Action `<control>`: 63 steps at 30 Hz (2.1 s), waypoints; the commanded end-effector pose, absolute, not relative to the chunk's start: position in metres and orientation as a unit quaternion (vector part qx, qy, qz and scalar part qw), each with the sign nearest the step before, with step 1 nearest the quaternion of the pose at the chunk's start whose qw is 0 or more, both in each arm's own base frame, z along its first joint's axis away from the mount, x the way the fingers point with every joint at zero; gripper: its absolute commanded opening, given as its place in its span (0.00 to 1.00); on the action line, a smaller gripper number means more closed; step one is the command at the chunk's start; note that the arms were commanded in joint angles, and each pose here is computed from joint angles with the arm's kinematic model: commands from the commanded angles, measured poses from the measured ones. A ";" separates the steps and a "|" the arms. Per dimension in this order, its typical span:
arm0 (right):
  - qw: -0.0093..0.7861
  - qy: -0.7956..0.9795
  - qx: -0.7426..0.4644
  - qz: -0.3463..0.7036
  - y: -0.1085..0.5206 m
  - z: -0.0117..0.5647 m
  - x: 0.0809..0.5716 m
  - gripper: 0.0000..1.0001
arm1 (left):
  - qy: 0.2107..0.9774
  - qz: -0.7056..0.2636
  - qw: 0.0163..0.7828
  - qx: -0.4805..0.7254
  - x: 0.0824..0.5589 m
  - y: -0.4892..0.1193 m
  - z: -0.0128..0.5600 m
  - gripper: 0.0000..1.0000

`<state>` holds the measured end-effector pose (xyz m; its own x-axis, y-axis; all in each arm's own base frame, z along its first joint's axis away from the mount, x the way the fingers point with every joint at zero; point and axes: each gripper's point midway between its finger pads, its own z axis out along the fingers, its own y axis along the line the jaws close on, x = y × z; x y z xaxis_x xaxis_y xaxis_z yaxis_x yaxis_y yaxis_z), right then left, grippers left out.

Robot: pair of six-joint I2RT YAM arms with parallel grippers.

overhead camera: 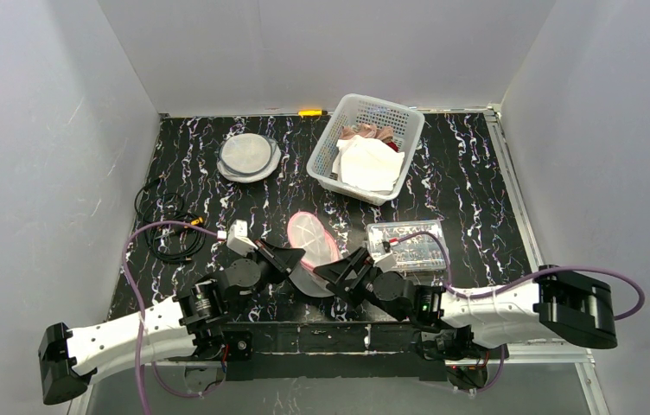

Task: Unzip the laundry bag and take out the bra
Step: Open the laundry bag at the center of the board.

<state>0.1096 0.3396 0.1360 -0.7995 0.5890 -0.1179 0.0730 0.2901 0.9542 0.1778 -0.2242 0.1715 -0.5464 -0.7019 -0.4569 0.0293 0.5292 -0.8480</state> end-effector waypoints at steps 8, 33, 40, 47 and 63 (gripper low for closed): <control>0.252 0.734 0.248 0.580 0.356 0.154 0.140 0.73 | 0.758 -0.437 0.431 -0.221 0.175 -0.219 0.171 0.00; 0.322 0.766 -0.277 0.482 0.439 0.243 0.123 0.01 | 0.814 -0.217 0.495 -0.211 0.146 -0.060 0.224 0.76; 0.357 0.758 -0.324 0.439 0.427 0.249 0.139 0.01 | 0.794 -0.208 0.525 -0.226 0.145 -0.032 0.239 0.76; 0.356 0.801 -0.294 0.381 0.363 0.170 0.159 0.01 | 0.818 -0.207 0.491 -0.216 0.144 -0.056 0.195 0.76; 0.359 0.833 -0.270 0.324 0.304 0.146 0.151 0.52 | 0.873 -0.227 0.394 -0.175 0.135 -0.123 0.135 0.74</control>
<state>0.1475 0.3088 0.1246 -0.6242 -0.2407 -0.7433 -0.6781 0.6395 0.3623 0.1344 -0.1111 0.1337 -0.6126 -0.4728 -0.6334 -0.1223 0.8484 -0.5150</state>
